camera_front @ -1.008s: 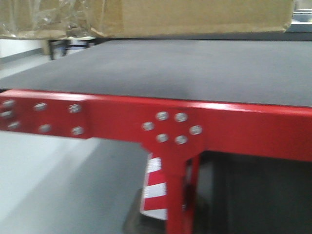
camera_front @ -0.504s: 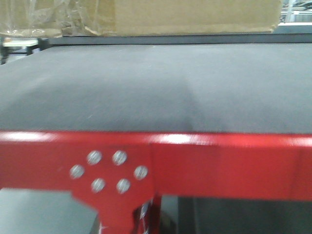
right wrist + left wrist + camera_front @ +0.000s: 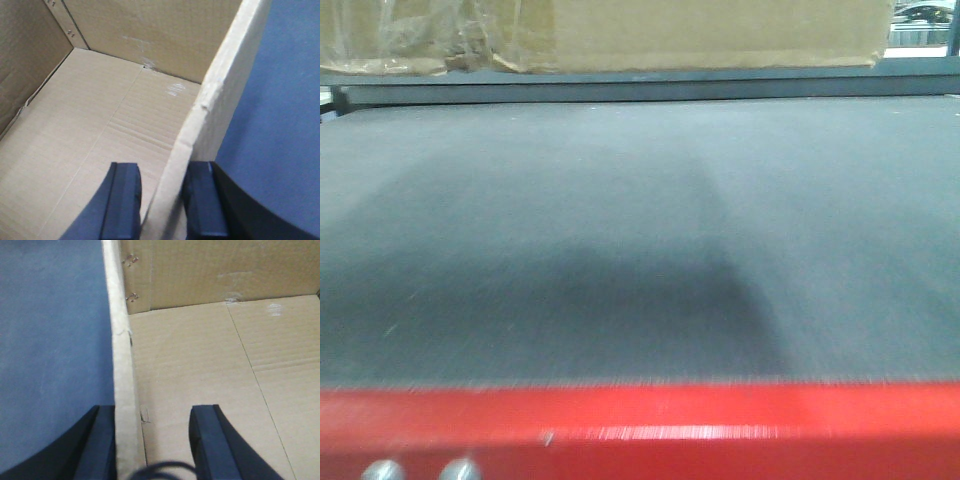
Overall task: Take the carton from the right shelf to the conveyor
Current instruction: 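Hold the carton above the grey conveyor belt with both grippers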
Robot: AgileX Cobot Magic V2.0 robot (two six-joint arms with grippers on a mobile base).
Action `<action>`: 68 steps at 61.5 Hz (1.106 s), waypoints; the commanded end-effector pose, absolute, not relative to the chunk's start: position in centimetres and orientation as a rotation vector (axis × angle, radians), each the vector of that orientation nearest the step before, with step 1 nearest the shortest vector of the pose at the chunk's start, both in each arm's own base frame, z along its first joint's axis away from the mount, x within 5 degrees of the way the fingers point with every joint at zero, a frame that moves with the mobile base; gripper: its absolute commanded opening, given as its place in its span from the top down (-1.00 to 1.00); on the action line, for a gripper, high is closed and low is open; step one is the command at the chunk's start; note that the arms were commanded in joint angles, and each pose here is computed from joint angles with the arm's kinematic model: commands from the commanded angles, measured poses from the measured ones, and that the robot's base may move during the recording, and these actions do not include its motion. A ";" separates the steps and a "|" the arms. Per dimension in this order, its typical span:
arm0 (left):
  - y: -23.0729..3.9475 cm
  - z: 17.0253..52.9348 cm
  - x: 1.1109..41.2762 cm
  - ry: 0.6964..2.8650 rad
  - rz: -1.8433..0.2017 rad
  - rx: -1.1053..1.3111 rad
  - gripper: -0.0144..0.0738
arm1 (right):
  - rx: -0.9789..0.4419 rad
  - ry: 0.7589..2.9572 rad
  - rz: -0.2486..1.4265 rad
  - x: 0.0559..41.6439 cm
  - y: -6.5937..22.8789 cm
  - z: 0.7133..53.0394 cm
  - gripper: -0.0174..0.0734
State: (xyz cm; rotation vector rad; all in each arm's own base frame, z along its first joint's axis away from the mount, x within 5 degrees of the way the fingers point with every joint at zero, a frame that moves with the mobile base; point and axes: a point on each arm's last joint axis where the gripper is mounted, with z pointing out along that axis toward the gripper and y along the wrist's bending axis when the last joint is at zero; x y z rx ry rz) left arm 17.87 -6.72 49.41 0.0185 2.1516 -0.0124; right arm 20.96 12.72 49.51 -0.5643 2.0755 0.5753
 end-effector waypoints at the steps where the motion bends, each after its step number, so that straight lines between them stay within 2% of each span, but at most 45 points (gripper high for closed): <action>1: -6.7 50.0 17.5 2.108 -0.012 0.072 0.71 | -0.577 2.000 0.564 20.8 12.6 50.3 0.77; 68: -6.7 50.0 17.6 2.107 -0.010 0.072 0.71 | -0.577 2.000 0.564 20.8 12.6 50.3 0.77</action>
